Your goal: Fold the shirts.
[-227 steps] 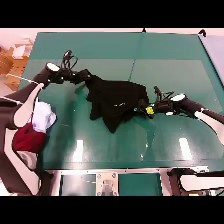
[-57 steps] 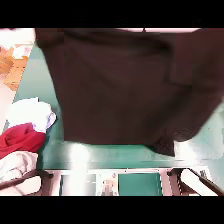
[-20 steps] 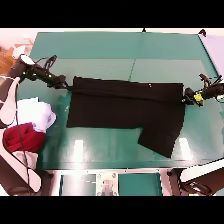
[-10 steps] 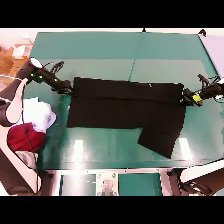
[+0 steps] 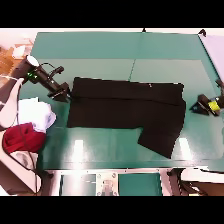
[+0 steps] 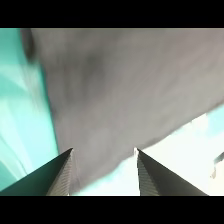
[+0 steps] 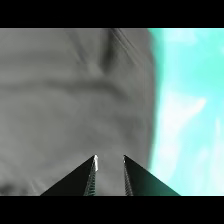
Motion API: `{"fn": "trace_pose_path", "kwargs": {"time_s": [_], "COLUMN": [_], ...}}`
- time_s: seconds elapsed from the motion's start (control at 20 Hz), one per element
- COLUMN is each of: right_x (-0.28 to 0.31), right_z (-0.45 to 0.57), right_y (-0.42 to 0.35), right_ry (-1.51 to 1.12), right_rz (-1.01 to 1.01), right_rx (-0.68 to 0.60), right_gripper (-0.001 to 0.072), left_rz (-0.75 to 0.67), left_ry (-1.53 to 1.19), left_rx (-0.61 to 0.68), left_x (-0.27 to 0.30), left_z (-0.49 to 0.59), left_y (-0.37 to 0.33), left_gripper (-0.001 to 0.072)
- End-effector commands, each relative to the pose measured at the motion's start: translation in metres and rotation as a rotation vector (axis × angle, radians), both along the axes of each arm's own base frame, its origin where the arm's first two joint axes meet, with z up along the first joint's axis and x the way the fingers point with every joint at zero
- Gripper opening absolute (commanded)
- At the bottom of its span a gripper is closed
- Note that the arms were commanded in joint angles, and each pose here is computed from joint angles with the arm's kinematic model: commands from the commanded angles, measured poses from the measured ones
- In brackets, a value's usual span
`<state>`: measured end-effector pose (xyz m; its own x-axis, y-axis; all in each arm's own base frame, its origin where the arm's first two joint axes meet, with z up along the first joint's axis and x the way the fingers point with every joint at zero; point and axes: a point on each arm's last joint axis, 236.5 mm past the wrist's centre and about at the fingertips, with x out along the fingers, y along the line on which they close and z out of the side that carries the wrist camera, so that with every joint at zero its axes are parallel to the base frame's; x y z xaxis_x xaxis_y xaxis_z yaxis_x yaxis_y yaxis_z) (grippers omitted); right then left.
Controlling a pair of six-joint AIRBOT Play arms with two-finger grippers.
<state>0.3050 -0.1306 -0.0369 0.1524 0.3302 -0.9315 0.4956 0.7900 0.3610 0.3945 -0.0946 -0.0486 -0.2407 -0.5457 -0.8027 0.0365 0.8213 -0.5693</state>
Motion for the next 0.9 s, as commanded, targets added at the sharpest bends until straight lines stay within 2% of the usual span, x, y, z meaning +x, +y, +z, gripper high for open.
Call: {"fn": "trace_pose_path", "kwargs": {"time_s": [0.0,0.05,0.1,0.15,0.3,0.35,0.4,0.6,0.85], "right_x": [-0.065,-0.081,-0.092,-0.099,-0.100,-0.099,-0.098,-0.083,-0.073], "right_z": [-0.004,-0.007,-0.010,-0.014,-0.029,-0.034,-0.037,-0.036,-0.035], "right_y": [-0.018,-0.022,-0.024,-0.024,-0.007,0.000,0.005,0.021,0.035], "right_ry": [0.010,0.003,-0.001,-0.012,-0.050,-0.051,-0.057,-0.116,-0.128], "right_rz": [-0.165,-0.236,-0.296,-0.344,-0.403,-0.417,-0.430,-0.455,-0.404], "right_rx": [-0.061,-0.071,-0.078,-0.083,-0.044,-0.020,0.000,0.082,0.090], "right_gripper": [0.0221,0.0252,0.0349,0.0368,0.0368,0.0368,0.0368,0.0368,0.0368], "left_rz": [0.048,0.095,0.151,0.222,0.354,0.371,0.403,0.572,0.805], "left_ry": [0.019,-0.004,-0.044,-0.100,-0.236,-0.239,-0.222,-0.271,-0.418], "left_rx": [0.053,0.057,0.062,0.068,0.089,0.079,0.063,-0.015,-0.015], "left_x": [-0.045,-0.055,-0.063,-0.071,-0.104,-0.121,-0.135,-0.130,-0.084], "left_z": [0.013,0.019,0.024,0.027,0.015,0.003,-0.009,-0.040,-0.034], "left_y": [0.016,0.022,0.027,0.028,0.017,0.005,-0.008,-0.053,-0.055], "left_gripper": [0.0461,0.0461,0.0461,0.0461,0.0462,0.0524,0.0619,0.0622,0.0621]}}
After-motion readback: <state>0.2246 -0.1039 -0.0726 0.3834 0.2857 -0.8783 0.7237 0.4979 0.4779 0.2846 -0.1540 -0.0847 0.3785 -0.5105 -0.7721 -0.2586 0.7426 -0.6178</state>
